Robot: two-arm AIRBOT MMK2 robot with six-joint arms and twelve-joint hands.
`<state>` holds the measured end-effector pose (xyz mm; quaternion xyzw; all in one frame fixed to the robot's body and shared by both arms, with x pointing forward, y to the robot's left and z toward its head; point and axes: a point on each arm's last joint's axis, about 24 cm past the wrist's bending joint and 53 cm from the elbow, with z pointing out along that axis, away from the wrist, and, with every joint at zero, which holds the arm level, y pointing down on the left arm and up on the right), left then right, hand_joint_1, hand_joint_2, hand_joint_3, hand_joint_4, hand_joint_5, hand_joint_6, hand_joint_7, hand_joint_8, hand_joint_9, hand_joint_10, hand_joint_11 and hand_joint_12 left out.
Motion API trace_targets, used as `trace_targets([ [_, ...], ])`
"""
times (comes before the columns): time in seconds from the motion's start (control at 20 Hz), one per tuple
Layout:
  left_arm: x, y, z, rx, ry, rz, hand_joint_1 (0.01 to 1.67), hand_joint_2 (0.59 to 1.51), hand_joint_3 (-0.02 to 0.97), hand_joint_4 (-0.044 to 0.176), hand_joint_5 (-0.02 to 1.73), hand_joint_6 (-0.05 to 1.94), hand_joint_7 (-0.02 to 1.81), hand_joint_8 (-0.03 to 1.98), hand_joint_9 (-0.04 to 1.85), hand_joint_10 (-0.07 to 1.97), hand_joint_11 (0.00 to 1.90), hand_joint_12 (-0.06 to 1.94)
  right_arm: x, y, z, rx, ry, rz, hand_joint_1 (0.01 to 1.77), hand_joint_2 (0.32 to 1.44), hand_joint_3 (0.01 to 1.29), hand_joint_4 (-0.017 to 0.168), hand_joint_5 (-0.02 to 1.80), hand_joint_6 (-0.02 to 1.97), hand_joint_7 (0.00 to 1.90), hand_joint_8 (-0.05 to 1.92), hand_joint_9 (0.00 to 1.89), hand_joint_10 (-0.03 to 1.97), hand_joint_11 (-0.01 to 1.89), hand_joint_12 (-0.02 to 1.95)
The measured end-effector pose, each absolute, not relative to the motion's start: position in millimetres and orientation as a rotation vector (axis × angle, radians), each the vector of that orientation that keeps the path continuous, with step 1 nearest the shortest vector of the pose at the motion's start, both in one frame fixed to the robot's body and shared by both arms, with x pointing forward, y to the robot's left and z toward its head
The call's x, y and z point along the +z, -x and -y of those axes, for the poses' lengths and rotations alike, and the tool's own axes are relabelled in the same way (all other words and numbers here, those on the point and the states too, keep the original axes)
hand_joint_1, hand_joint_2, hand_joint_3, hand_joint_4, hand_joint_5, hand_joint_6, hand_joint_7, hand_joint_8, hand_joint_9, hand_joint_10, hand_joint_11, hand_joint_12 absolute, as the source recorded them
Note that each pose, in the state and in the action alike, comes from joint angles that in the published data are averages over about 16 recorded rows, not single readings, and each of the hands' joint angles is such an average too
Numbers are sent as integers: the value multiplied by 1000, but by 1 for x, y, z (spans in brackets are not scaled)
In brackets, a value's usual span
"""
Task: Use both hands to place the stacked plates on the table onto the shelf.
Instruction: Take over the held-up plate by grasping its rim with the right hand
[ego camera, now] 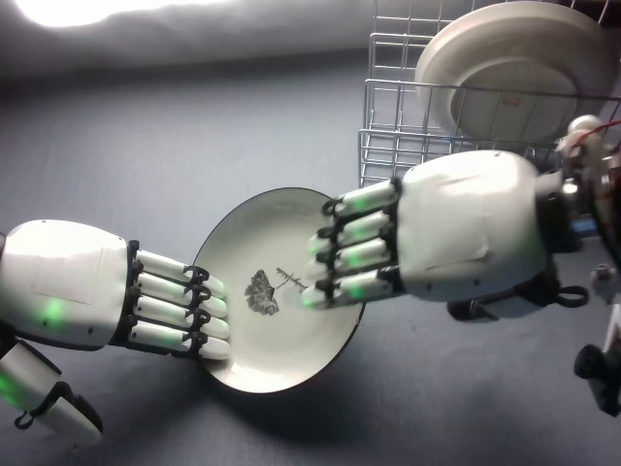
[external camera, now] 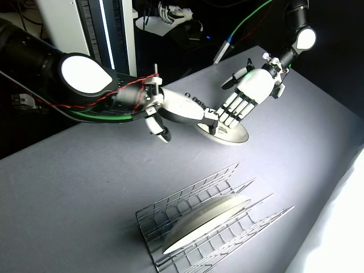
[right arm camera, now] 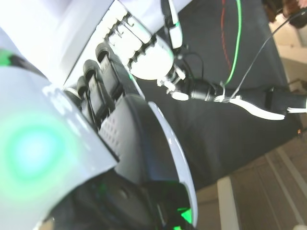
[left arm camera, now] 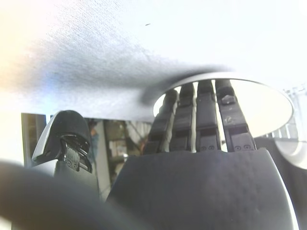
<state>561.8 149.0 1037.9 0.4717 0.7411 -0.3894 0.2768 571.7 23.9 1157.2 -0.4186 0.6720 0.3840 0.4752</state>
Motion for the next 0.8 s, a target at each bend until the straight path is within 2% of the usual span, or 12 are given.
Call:
trace_targets([
  [0.45, 1039, -561, -148, -1051, -1268, -1987, 22, 1213, 10, -10, 50, -33, 93, -16, 104, -7, 21, 214, 1137, -589, -45, 910, 1023, -1667, 1244, 987, 13, 4, 158, 31, 198, 21, 203, 17, -4, 962],
  [0.8, 1039, -561, -148, -1056, -1269, -1987, 22, 1214, 10, -10, 52, -37, 100, -15, 111, -9, 23, 217, 1136, -602, -62, 892, 1016, -1659, 1269, 988, 13, 4, 172, 32, 211, 21, 222, 17, 3, 994],
])
